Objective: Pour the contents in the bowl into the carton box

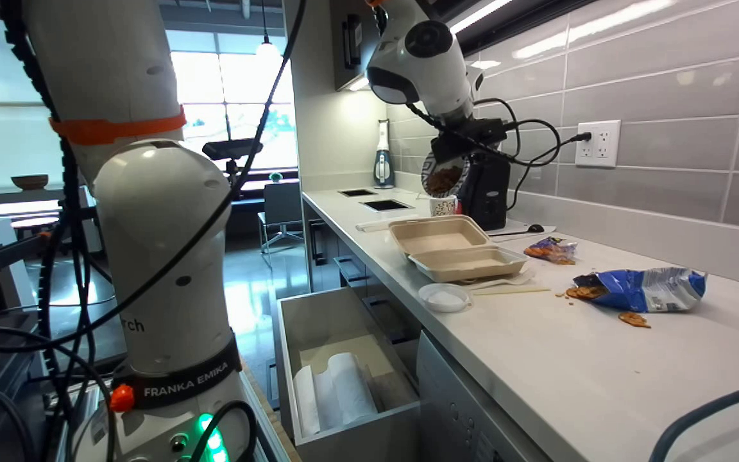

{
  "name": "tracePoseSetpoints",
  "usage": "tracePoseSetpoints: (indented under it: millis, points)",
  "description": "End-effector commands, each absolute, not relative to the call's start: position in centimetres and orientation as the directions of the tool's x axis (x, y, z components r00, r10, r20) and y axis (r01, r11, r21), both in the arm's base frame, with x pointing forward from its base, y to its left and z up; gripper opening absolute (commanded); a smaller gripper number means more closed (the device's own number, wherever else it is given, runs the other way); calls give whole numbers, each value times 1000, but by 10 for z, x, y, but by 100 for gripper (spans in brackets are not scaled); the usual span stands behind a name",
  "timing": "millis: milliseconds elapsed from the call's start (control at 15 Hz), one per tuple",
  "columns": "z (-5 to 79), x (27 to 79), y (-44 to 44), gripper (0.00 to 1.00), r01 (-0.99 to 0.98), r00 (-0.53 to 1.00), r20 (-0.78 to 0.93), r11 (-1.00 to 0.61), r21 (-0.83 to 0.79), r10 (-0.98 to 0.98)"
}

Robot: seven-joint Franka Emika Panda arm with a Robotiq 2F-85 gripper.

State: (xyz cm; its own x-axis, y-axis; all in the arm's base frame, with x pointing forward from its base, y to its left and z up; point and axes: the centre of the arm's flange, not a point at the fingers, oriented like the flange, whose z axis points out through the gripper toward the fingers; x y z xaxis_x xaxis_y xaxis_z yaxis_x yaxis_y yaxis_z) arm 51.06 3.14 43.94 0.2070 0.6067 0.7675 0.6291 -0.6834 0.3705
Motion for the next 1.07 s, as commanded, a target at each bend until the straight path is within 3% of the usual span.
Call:
tracePoseSetpoints:
  millis: [0, 1000]
  points:
    - [431, 512, 36, 3, 598, 184, 761, -686, 416, 622]
    - [428, 506, 34, 3, 560, 93, 743, -652, 512, 663]
